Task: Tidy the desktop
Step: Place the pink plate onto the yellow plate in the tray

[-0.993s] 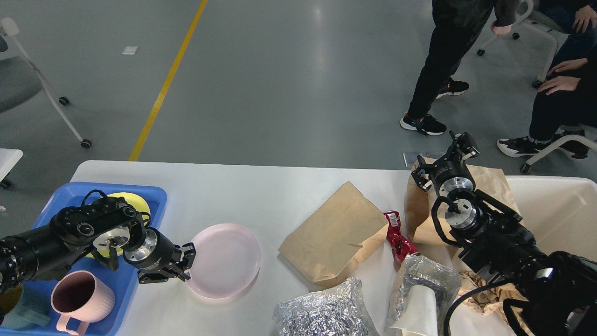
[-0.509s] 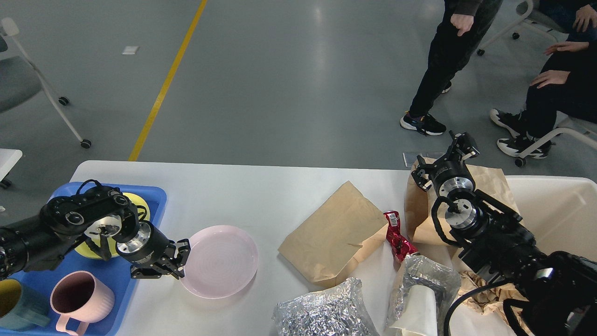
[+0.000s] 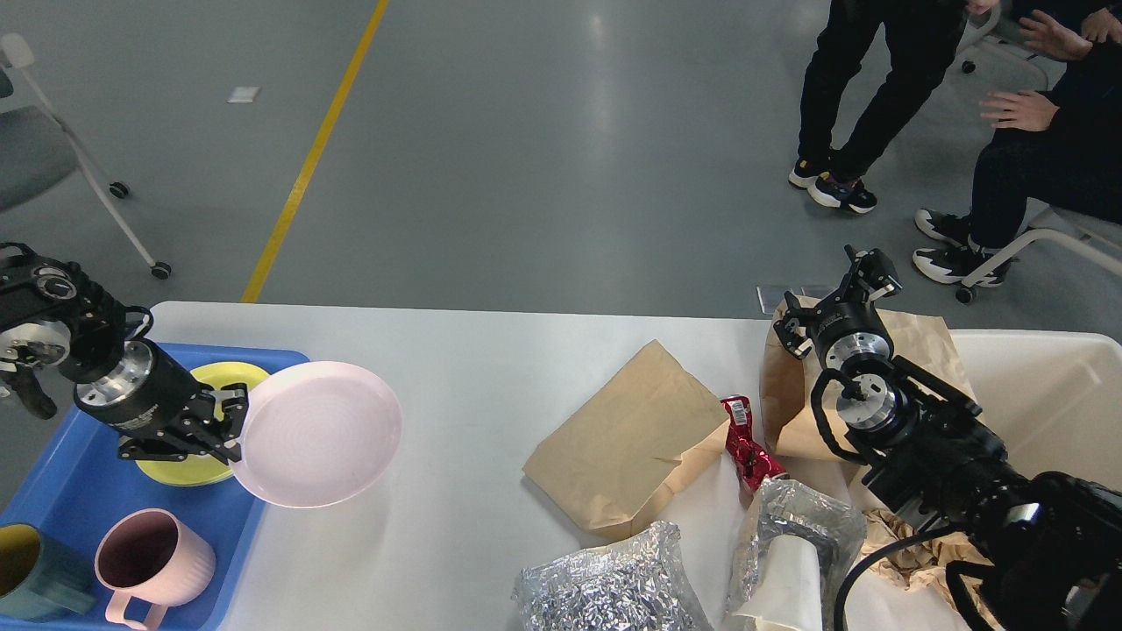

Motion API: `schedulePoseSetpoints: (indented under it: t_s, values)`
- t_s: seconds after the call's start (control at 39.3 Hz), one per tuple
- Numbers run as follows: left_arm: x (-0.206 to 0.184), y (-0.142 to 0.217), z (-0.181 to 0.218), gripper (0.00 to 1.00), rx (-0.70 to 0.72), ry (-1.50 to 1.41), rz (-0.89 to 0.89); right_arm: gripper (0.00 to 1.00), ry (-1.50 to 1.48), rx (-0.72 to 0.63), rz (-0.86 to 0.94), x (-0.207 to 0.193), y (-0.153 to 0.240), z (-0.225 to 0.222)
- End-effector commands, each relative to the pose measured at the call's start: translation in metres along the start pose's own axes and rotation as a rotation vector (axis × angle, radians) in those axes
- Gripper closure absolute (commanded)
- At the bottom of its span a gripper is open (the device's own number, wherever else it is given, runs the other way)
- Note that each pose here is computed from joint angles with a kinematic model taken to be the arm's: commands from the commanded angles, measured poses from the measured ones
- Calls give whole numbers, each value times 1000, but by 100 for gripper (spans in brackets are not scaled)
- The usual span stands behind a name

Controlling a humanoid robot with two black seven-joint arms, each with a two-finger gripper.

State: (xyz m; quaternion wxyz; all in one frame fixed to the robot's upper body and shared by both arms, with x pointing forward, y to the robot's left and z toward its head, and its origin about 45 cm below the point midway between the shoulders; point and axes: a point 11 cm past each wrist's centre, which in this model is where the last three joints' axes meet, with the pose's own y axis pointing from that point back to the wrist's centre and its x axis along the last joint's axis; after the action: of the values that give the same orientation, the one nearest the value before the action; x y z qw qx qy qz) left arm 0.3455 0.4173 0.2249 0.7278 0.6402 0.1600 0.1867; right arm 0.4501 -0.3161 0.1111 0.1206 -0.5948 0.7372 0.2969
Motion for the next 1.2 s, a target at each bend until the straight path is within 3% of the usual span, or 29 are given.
schedulePoseSetpoints:
  t_s: [0.0, 0.36, 0.66, 0.87, 1.17]
  values:
    - [13, 28, -43, 100, 67, 73, 64, 0, 0, 1, -1, 0, 0, 0]
    - [56, 67, -111, 99, 225, 242, 239, 0, 0, 0, 0, 0, 0, 0]
    - [56, 12, -103, 100, 169, 311, 201, 0, 0, 0, -1, 0, 0, 0]
    - [51, -5, -99, 100, 39, 391, 163, 0, 0, 1, 0, 0, 0, 0]
    - [54, -10, -109, 99, -15, 488, 175, 0, 0, 0, 0, 0, 0, 0]
